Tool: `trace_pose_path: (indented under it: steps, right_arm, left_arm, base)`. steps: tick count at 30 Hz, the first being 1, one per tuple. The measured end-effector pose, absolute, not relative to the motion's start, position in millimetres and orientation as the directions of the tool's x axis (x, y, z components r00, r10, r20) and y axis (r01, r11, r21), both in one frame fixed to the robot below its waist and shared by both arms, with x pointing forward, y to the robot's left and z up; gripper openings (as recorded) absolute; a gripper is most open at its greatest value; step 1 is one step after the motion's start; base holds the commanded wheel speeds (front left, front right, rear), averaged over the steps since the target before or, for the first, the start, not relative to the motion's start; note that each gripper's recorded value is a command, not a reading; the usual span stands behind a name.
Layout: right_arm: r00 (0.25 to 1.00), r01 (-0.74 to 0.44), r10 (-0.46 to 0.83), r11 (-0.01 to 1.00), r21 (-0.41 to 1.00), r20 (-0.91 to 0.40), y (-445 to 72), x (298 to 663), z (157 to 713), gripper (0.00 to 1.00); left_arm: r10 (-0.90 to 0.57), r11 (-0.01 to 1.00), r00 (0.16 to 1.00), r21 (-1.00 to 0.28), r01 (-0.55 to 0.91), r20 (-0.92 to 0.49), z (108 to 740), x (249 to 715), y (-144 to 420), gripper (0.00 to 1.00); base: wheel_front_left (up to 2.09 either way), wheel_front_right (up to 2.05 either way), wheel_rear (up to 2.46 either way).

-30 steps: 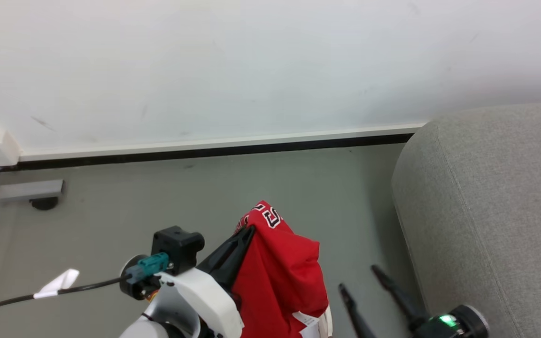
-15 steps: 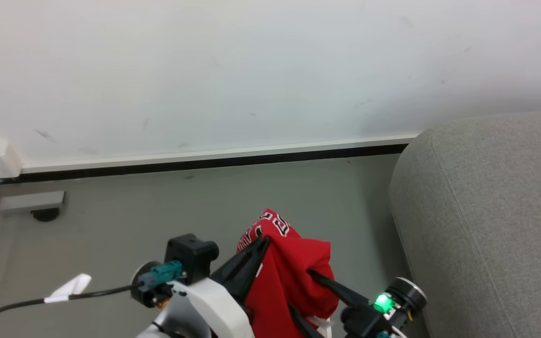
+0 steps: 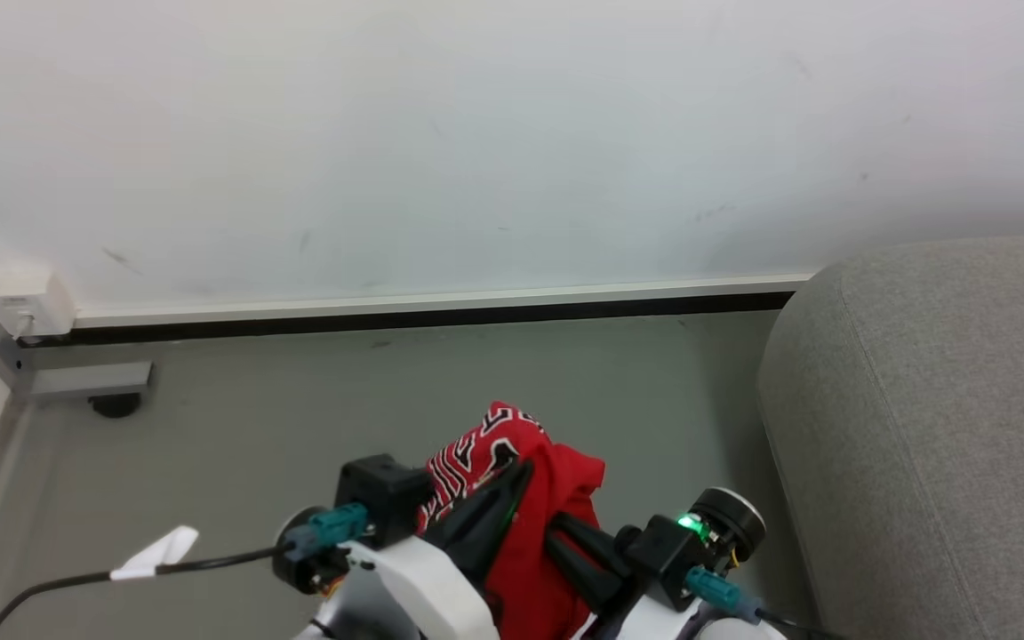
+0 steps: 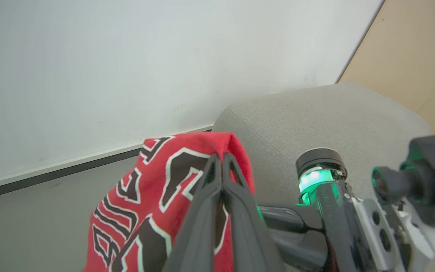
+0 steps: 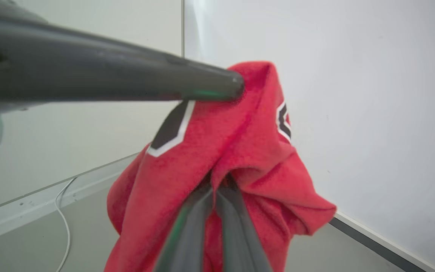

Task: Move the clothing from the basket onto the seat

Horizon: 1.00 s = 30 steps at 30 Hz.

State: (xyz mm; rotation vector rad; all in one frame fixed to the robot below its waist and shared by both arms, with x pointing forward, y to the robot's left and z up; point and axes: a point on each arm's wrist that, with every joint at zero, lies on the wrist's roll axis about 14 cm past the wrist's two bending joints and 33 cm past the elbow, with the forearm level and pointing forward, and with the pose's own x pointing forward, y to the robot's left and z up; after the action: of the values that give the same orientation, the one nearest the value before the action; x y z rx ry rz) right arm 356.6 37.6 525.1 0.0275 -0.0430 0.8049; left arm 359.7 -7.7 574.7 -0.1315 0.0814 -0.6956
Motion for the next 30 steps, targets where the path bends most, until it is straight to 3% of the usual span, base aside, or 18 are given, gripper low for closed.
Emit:
trace_pose_path:
  steps: [1,2,3,4,16,30]
  right_arm:
    - [0.694,-0.720,0.718,0.694,0.013,0.058,37.7,357.5,528.0,0.00]
    - [0.696,-0.717,0.715,0.696,0.018,0.071,37.3,358.9,532.1,0.00]
    - [0.699,-0.714,0.710,0.700,0.023,0.085,36.7,360.6,536.4,0.00]
    - [0.703,-0.709,0.705,0.704,0.028,0.095,35.4,362.4,539.3,0.00]
    - [0.720,-0.689,0.679,0.724,0.030,0.145,29.9,371.3,555.9,0.00]
    - [0.780,-0.604,0.587,0.797,0.017,0.216,-5.0,389.0,579.7,0.00]
  left_arm:
    - [-0.630,0.770,0.776,-0.146,0.621,-0.026,574.9,361.7,-4.4,0.00]
    - [-0.618,0.780,0.786,-0.144,0.610,-0.018,576.1,363.6,-1.1,0.28]
    - [-0.607,0.788,0.795,-0.136,0.600,-0.013,576.3,365.1,2.1,0.90]
    - [-0.594,0.799,0.805,-0.132,0.587,-0.013,575.6,366.9,5.9,1.00]
    - [-0.441,0.896,0.896,-0.073,0.437,-0.045,529.1,360.1,65.9,1.00]
    - [-0.480,0.873,0.876,-0.124,0.471,-0.050,507.9,355.9,54.2,1.00]
  base:
    - [0.00,0.00,0.00]
    - [0.00,0.00,0.00]
    - [0.00,0.00,0.00]
    - [0.00,0.00,0.00]
    - [0.00,0.00,0.00]
    - [0.00,0.00,0.00]
